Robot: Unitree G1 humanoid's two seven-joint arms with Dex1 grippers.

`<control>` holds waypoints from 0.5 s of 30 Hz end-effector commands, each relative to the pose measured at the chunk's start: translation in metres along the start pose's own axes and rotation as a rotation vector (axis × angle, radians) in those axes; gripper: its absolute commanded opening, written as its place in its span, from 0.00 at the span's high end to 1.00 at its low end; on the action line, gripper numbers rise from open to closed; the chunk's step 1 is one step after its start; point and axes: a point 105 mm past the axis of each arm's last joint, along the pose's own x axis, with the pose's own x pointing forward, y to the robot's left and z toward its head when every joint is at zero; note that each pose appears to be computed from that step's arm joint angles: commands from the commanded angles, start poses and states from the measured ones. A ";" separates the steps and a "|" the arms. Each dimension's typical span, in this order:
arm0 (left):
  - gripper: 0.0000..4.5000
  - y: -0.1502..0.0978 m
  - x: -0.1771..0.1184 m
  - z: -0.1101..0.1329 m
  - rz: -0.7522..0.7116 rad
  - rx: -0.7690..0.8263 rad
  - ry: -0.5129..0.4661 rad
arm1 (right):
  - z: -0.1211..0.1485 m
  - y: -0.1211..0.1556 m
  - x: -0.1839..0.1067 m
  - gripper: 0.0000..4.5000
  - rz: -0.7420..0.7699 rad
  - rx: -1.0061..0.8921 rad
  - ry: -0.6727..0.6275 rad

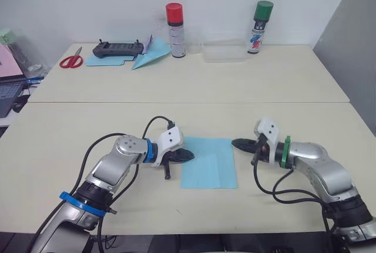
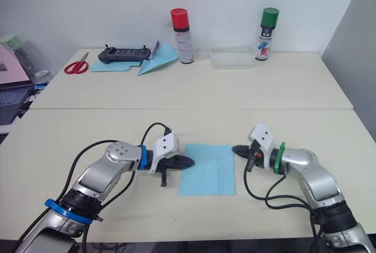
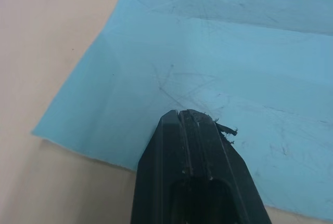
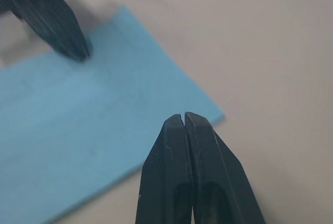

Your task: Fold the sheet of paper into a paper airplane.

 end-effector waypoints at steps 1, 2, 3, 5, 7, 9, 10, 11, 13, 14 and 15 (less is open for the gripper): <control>1.00 0.002 -0.001 -0.027 0.019 -0.051 0.106 | 0.029 0.008 0.008 0.99 0.023 -0.021 -0.126; 1.00 0.003 -0.001 -0.026 0.019 -0.051 0.106 | 0.026 0.014 0.013 0.99 0.043 -0.020 -0.118; 1.00 0.003 -0.001 -0.026 0.018 -0.049 0.106 | 0.020 0.021 0.017 0.99 0.068 -0.033 -0.094; 1.00 0.003 -0.001 -0.026 0.017 -0.047 0.107 | 0.011 0.028 0.023 0.99 0.089 -0.053 -0.056; 1.00 0.003 -0.001 -0.025 0.017 -0.045 0.106 | -0.002 0.036 0.028 0.99 0.113 -0.059 -0.007; 1.00 0.004 -0.001 -0.023 0.024 -0.048 0.102 | -0.020 0.045 0.031 0.99 0.139 -0.052 0.060; 1.00 0.006 -0.002 -0.019 0.032 -0.044 0.094 | -0.025 0.046 0.032 0.99 0.140 -0.053 0.073; 1.00 0.009 -0.003 -0.012 0.045 -0.036 0.076 | -0.030 0.045 0.032 0.99 0.127 -0.046 0.091; 1.00 0.012 -0.005 0.003 0.059 -0.033 0.032 | -0.035 0.043 0.032 0.99 0.111 -0.052 0.113; 1.00 0.012 -0.006 0.012 0.063 -0.037 0.002 | -0.037 0.042 0.031 0.99 0.107 -0.056 0.124; 1.00 0.011 -0.005 0.023 0.065 -0.042 -0.040 | -0.039 0.041 0.031 0.99 0.102 -0.058 0.131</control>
